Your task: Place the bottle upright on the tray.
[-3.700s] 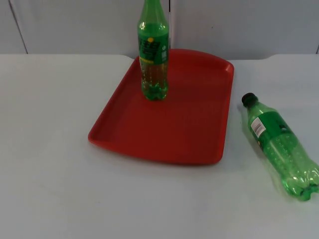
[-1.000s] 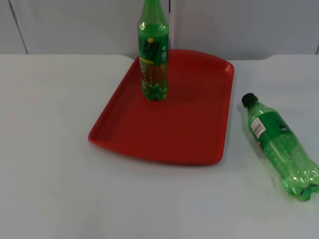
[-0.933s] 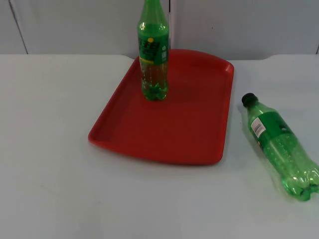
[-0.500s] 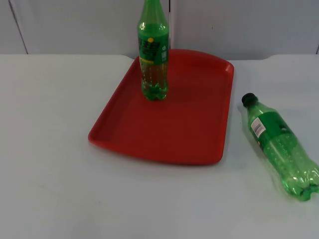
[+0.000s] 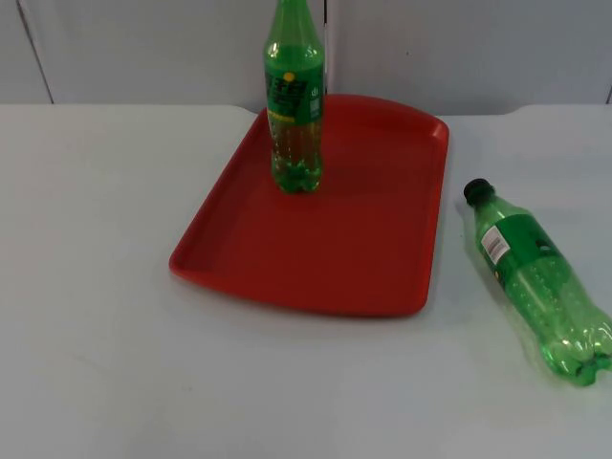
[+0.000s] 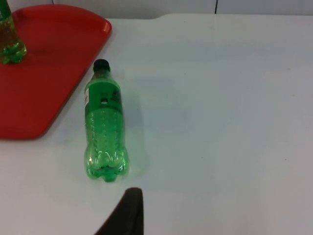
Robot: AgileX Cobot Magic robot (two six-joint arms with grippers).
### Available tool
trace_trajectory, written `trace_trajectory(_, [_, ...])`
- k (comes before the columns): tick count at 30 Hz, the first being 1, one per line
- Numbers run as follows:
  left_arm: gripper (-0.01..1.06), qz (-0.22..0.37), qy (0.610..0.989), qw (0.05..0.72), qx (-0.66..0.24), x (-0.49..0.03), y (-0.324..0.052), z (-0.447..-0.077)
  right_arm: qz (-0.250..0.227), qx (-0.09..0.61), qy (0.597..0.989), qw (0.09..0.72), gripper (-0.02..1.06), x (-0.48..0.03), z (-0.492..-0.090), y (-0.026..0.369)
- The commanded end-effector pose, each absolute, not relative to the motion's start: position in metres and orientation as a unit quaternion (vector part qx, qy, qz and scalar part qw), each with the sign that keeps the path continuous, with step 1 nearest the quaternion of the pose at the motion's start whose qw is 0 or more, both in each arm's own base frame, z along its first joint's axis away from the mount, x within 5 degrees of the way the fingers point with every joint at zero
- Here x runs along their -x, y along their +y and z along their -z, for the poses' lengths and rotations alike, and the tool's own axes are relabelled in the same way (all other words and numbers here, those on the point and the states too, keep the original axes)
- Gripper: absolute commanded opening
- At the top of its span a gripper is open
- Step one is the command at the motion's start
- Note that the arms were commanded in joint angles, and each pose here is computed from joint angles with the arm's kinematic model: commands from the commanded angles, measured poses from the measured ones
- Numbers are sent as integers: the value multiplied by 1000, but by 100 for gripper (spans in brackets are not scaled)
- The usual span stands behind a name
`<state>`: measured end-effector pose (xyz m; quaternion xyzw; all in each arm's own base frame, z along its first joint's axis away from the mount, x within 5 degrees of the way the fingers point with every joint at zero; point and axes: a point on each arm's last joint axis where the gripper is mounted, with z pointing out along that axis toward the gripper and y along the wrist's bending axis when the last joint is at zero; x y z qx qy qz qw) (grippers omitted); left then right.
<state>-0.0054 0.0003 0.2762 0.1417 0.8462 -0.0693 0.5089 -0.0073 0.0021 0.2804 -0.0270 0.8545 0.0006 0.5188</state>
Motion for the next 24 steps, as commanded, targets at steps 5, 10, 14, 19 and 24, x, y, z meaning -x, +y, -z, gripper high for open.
trace_trajectory(5, [93, 69, 847, 509, -139, 5, 1, -275, -2, 31, 853, 521, 105, 8, -280, 2])
trace_trajectory(10, [93, 69, 847, 509, -139, 5, 1, -275, -2, 31, 853, 521, 105, 8, -280, 2])
trace_trajectory(14, [93, 69, 847, 509, -139, 5, 1, -275, -2, 31, 853, 521, 105, 8, -280, 2])
trace_trajectory(19, [93, 69, 847, 509, -139, 5, 1, -275, -2, 31, 853, 521, 105, 8, -280, 2])
trace_trajectory(24, [93, 69, 847, 509, -139, 5, 1, -275, -2, 31, 853, 521, 105, 8, -280, 2])
